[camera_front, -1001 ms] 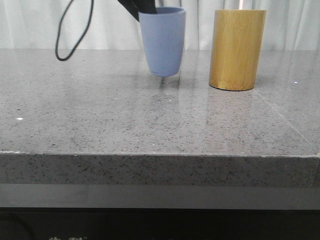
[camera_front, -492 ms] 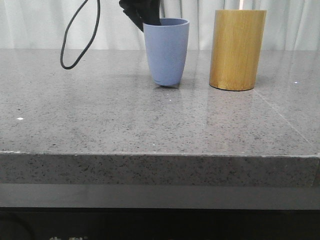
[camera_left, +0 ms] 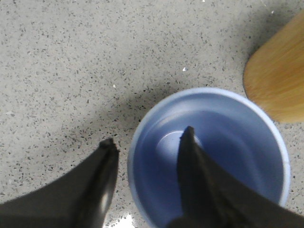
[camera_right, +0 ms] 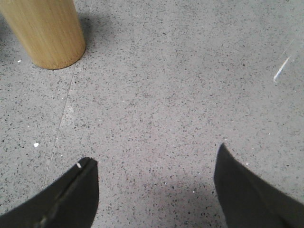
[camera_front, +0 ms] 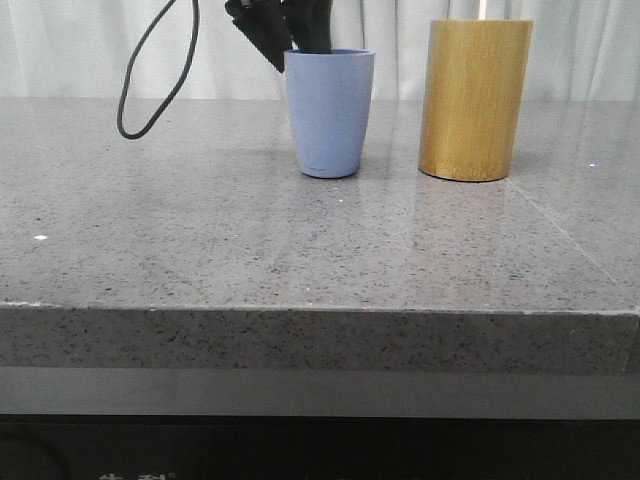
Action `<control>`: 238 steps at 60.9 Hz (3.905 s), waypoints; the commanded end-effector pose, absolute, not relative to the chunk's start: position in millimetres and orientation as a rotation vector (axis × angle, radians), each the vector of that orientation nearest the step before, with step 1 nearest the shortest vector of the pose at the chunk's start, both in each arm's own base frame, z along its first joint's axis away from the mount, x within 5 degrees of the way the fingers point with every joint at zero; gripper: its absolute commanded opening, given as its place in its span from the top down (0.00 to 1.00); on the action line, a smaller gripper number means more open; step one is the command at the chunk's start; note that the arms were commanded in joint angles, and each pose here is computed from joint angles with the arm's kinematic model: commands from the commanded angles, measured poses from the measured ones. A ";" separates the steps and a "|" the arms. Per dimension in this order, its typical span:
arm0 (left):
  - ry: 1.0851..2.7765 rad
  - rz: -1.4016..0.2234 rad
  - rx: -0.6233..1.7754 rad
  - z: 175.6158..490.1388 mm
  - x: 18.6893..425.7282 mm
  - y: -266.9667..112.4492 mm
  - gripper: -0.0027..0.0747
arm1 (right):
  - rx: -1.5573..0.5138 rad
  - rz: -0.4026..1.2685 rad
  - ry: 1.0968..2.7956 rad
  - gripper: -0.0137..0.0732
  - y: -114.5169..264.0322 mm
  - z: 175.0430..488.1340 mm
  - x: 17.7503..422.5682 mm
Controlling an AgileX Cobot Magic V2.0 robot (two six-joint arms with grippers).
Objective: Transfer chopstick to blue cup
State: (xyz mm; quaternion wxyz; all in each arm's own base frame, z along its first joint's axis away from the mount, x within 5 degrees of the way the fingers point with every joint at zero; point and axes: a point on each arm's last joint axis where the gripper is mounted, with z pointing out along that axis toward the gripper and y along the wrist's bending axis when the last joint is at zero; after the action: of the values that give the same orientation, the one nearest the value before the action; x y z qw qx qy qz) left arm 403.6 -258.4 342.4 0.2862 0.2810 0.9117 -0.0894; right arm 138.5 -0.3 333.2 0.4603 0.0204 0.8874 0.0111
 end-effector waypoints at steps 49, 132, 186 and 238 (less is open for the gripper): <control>2.138 -0.338 0.708 487.7 318.3 -208.6 0.52 | 0.051 0.037 2.066 0.24 -0.4 350.7 142.5; 1.862 -0.399 0.531 406.9 172.8 -104.8 0.52 | -0.037 0.281 1.933 0.24 40.1 403.4 245.1; 1.868 -0.398 0.533 405.7 174.2 -105.6 0.52 | 0.019 0.467 1.928 0.36 74.9 420.2 416.2; 1.870 -0.398 0.534 405.5 174.2 -105.6 0.52 | -0.038 0.396 1.859 0.91 68.4 456.8 387.3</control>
State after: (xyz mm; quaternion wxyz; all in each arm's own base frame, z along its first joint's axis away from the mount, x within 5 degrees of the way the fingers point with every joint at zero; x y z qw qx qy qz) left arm 174.4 -106.2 388.6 0.5018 0.2378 0.8173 -0.1538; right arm 415.9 73.7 399.8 0.4990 -0.0103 0.8496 0.1704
